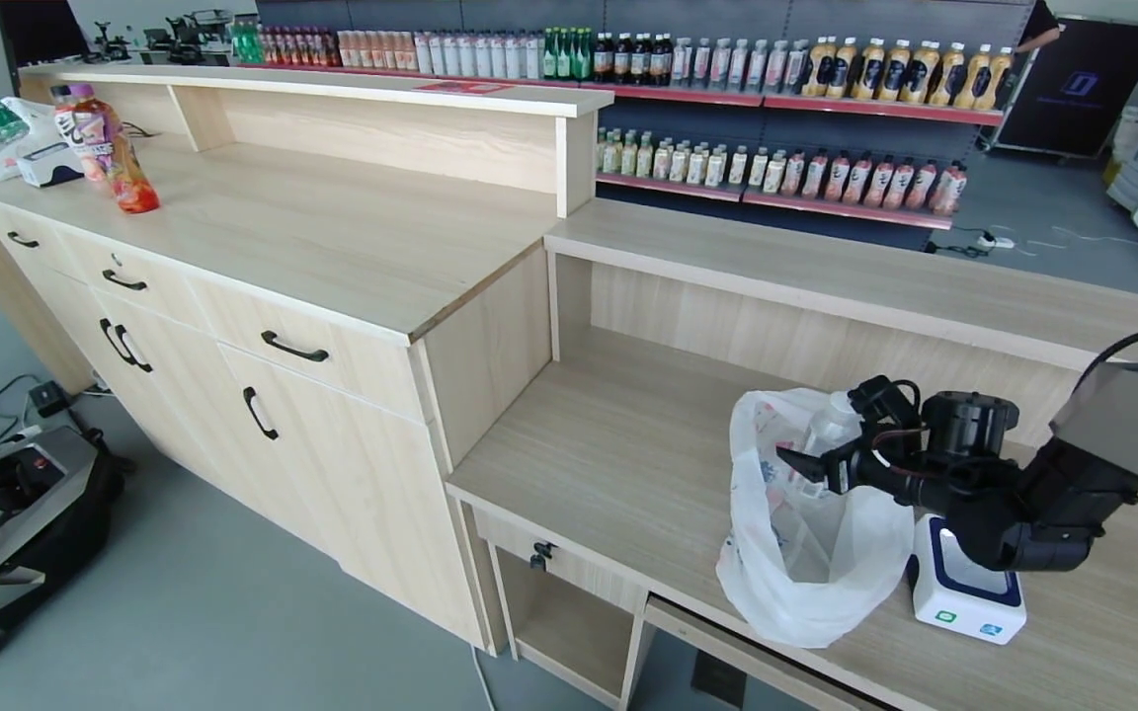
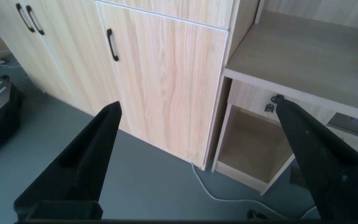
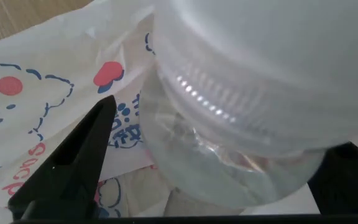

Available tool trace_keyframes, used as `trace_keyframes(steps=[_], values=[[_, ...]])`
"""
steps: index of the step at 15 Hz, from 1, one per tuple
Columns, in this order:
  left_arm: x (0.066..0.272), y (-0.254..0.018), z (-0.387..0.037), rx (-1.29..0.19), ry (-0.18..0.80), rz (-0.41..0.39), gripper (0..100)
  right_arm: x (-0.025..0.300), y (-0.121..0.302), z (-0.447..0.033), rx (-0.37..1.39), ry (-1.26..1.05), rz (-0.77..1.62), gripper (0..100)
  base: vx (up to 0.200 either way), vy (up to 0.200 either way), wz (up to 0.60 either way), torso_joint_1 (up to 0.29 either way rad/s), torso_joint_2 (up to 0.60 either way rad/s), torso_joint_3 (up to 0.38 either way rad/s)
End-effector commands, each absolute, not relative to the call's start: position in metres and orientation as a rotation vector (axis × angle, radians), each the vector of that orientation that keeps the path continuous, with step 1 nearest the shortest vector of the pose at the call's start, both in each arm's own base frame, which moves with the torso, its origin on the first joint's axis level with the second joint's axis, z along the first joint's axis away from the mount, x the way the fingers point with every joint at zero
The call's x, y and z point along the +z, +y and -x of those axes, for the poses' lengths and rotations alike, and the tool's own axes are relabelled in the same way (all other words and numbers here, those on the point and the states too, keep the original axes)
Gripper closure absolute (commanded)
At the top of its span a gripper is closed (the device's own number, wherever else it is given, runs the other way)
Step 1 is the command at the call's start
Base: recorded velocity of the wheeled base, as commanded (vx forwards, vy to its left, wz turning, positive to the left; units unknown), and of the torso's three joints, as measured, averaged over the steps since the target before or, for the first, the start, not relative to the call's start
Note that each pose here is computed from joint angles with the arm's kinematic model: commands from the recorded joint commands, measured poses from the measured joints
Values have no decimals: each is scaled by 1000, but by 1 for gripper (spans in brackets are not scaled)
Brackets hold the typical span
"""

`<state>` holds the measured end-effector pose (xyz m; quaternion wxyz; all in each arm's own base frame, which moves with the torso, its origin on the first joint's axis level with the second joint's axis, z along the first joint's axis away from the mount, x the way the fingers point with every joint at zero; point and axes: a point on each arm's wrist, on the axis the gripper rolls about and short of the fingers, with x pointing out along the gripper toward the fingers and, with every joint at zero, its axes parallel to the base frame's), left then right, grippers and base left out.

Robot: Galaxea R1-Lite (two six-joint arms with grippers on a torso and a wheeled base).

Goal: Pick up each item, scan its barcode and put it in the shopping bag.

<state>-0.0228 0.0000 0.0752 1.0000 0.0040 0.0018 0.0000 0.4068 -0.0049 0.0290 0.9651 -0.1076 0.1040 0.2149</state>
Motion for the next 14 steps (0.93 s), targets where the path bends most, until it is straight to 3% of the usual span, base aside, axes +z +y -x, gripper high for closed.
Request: trace_keyframes(steps=[1, 6, 8, 11, 14], values=[[75, 0, 23, 0, 3, -8, 0, 114, -7, -364, 412, 135, 198, 0, 0, 0, 0, 0, 0, 0], [75, 0, 23, 0, 3, -9, 0, 171, -60, -274, 209, 146, 307, 0, 0, 0, 0, 0, 0, 0], [75, 0, 23, 0, 3, -9, 0, 173, -80, -260, 87, 211, 338, 0, 0, 0, 0, 0, 0, 0], [75, 0, 23, 0, 3, -9, 0, 169, -102, -251, -83, 308, 387, 0, 0, 0, -600, 2, 5, 2], [75, 0, 23, 0, 3, -8, 0, 155, -122, -251, -530, 472, 348, 0, 0, 0, -600, 6, 4, 5]])
